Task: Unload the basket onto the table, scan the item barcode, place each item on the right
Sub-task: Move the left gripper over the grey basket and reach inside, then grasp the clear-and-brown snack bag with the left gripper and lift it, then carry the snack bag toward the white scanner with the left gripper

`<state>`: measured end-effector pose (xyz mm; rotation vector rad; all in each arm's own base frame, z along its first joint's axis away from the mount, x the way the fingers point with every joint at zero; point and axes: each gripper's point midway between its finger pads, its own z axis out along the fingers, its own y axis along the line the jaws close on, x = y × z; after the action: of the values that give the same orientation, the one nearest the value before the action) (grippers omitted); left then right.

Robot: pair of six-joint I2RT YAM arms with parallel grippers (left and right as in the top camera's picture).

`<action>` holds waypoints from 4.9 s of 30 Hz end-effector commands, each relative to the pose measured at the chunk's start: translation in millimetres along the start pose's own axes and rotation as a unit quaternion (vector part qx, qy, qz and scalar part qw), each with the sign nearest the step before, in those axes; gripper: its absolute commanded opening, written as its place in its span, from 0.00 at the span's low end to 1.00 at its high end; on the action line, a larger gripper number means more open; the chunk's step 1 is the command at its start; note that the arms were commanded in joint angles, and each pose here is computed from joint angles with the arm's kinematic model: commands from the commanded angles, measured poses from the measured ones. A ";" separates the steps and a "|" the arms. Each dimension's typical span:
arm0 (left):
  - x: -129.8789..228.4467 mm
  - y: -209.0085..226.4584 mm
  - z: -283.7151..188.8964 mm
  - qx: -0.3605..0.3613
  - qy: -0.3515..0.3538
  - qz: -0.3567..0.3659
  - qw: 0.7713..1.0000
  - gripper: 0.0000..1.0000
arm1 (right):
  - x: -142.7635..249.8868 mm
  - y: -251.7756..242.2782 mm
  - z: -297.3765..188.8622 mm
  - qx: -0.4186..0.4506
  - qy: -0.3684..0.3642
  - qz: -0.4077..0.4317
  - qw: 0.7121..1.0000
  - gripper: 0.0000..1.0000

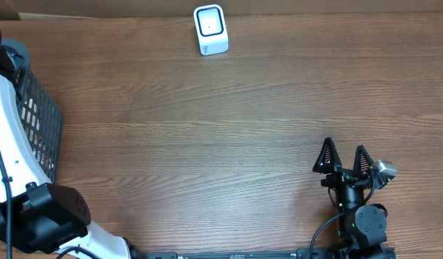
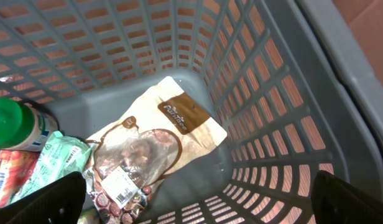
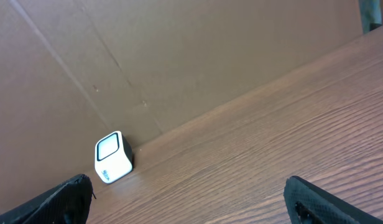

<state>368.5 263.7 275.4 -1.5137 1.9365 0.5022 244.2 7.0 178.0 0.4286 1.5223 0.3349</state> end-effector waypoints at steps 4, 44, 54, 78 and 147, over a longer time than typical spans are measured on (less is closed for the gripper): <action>15.9 -9.0 25.1 -0.005 0.030 0.004 1.000 0.98 | 1.4 -0.3 0.0 -0.002 -0.002 -0.001 1.000 1.00; 20.6 -0.1 46.5 0.037 0.092 0.066 0.993 0.88 | 1.4 -0.3 0.0 -0.002 -0.002 -0.001 1.000 1.00; 32.9 51.1 84.4 -0.011 0.132 0.068 0.989 0.90 | 1.4 -0.3 0.0 -0.002 -0.002 -0.001 1.000 1.00; 117.1 54.9 153.7 0.080 0.183 0.210 0.957 0.90 | 1.4 -0.3 0.0 -0.002 -0.002 -0.001 1.000 1.00; -63.8 21.3 -155.6 0.364 -0.076 0.038 0.928 0.04 | 1.4 -0.3 0.0 -0.002 -0.002 -0.001 1.000 1.00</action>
<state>316.6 276.4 377.2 -1.0768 1.8501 0.1688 244.2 7.0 178.2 0.4289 1.5214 0.3349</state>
